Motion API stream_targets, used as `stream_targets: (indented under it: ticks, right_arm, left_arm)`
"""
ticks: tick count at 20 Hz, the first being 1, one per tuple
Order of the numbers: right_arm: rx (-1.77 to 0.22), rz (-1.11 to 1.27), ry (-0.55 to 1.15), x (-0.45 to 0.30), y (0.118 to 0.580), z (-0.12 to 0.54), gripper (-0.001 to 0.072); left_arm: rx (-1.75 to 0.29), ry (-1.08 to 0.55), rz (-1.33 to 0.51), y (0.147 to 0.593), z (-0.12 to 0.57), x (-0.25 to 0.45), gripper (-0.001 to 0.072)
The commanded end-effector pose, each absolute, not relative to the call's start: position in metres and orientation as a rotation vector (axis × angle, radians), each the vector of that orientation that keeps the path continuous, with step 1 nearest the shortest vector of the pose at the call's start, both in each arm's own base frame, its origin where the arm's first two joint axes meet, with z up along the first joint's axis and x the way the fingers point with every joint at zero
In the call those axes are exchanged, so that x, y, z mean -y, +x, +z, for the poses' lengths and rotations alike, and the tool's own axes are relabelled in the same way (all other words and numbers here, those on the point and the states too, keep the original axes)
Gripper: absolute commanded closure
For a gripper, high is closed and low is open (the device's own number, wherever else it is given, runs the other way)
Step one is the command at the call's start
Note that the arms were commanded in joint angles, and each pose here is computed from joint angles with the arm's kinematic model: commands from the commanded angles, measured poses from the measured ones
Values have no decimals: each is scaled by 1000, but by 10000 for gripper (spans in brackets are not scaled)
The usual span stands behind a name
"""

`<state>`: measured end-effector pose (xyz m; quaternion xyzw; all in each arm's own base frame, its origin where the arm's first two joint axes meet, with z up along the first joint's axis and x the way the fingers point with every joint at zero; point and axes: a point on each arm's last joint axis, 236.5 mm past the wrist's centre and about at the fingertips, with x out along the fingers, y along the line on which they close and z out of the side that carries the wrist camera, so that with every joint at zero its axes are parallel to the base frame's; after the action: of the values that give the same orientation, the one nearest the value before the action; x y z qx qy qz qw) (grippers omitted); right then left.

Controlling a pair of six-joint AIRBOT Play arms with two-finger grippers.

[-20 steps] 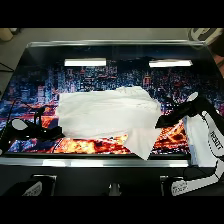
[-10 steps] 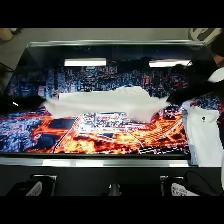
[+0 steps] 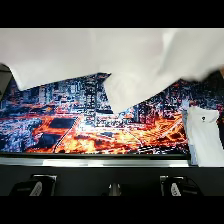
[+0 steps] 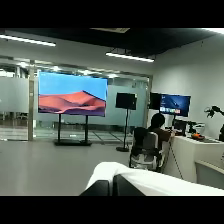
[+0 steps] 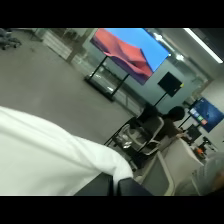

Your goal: Fold the shirts.

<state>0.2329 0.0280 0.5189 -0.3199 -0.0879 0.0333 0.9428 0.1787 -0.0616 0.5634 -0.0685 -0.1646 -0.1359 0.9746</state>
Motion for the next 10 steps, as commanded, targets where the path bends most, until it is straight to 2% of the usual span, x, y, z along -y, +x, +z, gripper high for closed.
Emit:
stream_targets:
  ticks: [1,4,6,8,10]
  right_arm:
    - [194,3,-700,-20,208,527,689]
    - [130,29,-639,-17,226,513,689]
    - [26,72,-592,-15,250,487,689]
    - [-173,152,-560,-13,284,435,689]
    - [-465,264,-527,-8,321,356,689]
  left_arm:
    - [351,-94,-224,167,569,53,680]
    - [277,-122,-212,192,555,49,680]
    - [102,-114,-212,227,515,49,681]
    - [-148,-121,-222,269,455,49,680]
    - [-391,-141,-228,314,387,46,679]
